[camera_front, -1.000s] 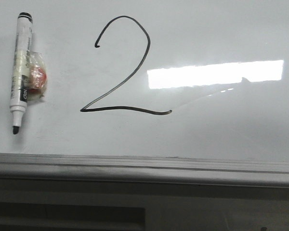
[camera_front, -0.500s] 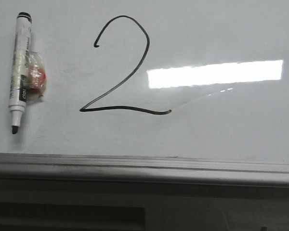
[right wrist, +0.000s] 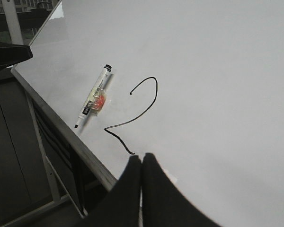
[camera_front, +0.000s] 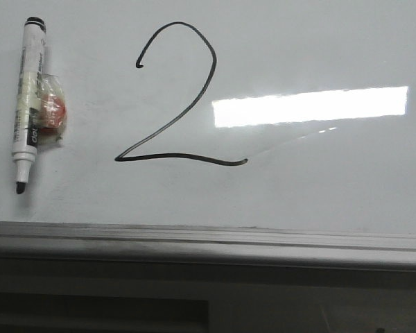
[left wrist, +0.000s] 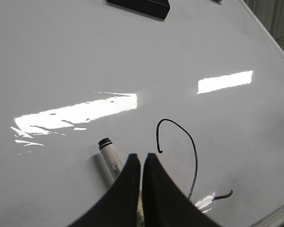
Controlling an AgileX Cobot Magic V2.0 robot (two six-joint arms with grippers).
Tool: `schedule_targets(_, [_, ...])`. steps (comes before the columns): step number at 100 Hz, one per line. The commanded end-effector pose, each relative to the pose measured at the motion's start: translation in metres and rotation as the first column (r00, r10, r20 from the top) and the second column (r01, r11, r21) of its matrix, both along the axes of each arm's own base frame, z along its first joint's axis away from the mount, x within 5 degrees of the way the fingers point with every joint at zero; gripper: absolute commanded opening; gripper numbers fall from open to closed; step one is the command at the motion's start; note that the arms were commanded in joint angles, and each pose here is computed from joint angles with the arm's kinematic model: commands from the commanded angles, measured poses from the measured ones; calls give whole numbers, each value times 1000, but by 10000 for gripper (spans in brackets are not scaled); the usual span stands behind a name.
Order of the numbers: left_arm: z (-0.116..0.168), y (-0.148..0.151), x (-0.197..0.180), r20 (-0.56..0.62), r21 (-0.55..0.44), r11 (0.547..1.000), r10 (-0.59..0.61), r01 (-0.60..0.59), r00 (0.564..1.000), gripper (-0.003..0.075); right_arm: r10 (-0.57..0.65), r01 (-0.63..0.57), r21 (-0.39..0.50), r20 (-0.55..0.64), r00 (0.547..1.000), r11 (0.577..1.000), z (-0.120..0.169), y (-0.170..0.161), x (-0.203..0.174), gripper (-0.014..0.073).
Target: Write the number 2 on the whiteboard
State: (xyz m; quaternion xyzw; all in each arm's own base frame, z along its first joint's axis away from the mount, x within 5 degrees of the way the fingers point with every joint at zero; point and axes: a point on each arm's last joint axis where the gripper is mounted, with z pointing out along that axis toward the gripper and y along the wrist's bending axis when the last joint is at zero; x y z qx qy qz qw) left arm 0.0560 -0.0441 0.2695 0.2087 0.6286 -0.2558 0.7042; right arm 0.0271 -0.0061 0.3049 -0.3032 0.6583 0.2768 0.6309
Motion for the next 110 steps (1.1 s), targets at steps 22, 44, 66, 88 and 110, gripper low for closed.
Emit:
schedule_targets(22, [5,0,1,55,-48,999,10,-7,998,-20,7,-9,34,52,999,999,12,2,0,-60])
schedule_targets(44, [-16,11,2,72,-2,988,153,-154,986,-19,7,-9,34,52,999,999,12,2,0,-60])
schedule_targets(66, [-35,31,-2,130,-14,904,426,-428,895,-19,7,-9,34,52,999,999,12,2,0,-60])
schedule_targets(88, [-56,43,-2,19,-87,796,602,-598,798,-19,7,-9,34,52,999,999,12,2,0,-60])
schedule_targets(110, [-83,44,-1,-217,99,784,618,-613,756,-19,7,-9,34,52,999,999,12,2,0,-60])
